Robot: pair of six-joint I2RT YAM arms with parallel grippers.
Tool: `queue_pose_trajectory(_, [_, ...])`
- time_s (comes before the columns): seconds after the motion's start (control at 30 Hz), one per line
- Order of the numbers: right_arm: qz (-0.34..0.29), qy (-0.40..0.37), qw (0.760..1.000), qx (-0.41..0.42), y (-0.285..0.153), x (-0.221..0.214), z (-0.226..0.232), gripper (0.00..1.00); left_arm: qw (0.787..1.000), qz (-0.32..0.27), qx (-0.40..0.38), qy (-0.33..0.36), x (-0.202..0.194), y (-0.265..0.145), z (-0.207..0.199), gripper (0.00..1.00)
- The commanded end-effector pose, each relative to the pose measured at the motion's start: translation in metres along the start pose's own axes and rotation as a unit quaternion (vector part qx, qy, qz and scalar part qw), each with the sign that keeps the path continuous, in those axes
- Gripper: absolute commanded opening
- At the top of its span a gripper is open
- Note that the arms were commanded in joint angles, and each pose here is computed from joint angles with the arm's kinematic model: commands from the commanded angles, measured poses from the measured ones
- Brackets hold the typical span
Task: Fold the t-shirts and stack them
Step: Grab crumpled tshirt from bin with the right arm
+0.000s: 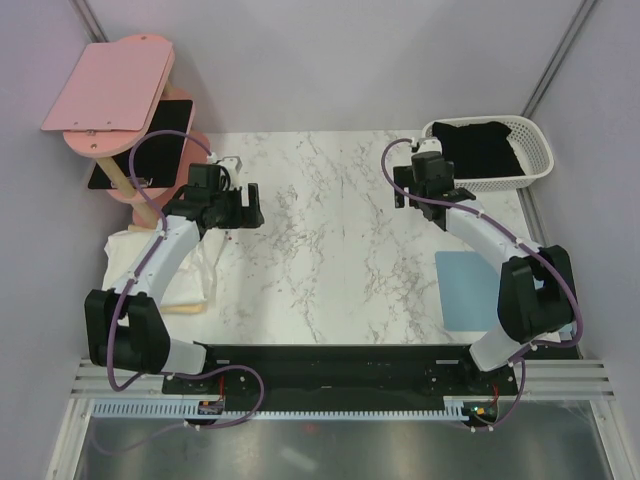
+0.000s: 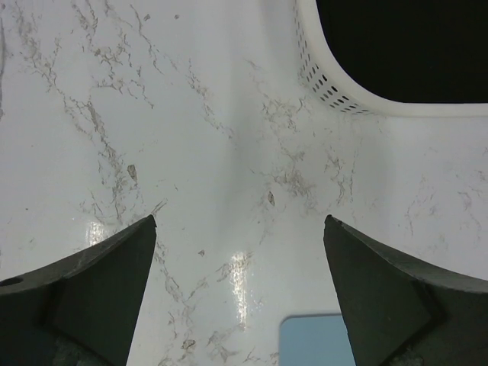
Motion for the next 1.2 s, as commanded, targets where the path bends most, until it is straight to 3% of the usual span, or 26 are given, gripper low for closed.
queue_pose_trajectory(0.0, [-0.048,0.029,0.998,-0.014,-0.006,0.036,-0.001,0.98,0.999,-0.032,0.014,-0.016,0.013,-0.016,-0.002,0.95])
queue_pose_trajectory(0.27, [-0.092,0.101,0.990,-0.040,0.017,0.090,-0.034,0.98,0.999,-0.041,0.006,-0.030,0.020,-0.023,-0.006,0.98])
queue_pose_trajectory(0.57, [-0.121,0.176,0.973,-0.085,0.091,0.141,-0.101,0.98,0.999,-0.037,-0.029,-0.021,0.017,-0.021,-0.011,1.00])
queue_pose_trajectory(0.87, [-0.102,0.167,0.977,-0.086,0.174,0.142,-0.096,0.95,0.997,-0.018,-0.071,-0.016,0.013,-0.014,-0.016,1.00])
queue_pose_trajectory(1.17, [-0.046,0.154,0.978,-0.133,0.225,0.094,-0.096,0.91,0.997,-0.011,-0.081,-0.012,0.014,-0.011,-0.017,1.00])
Point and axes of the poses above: each gripper's point midway between its finger pads, its own y axis out along the fingers, its own z axis along the line the jaws close on, x = y × z, the point moved 9 cm from there along -y, back along the fingers, and after that the axes turned 2 degrees about y, right-handed, at the moved point
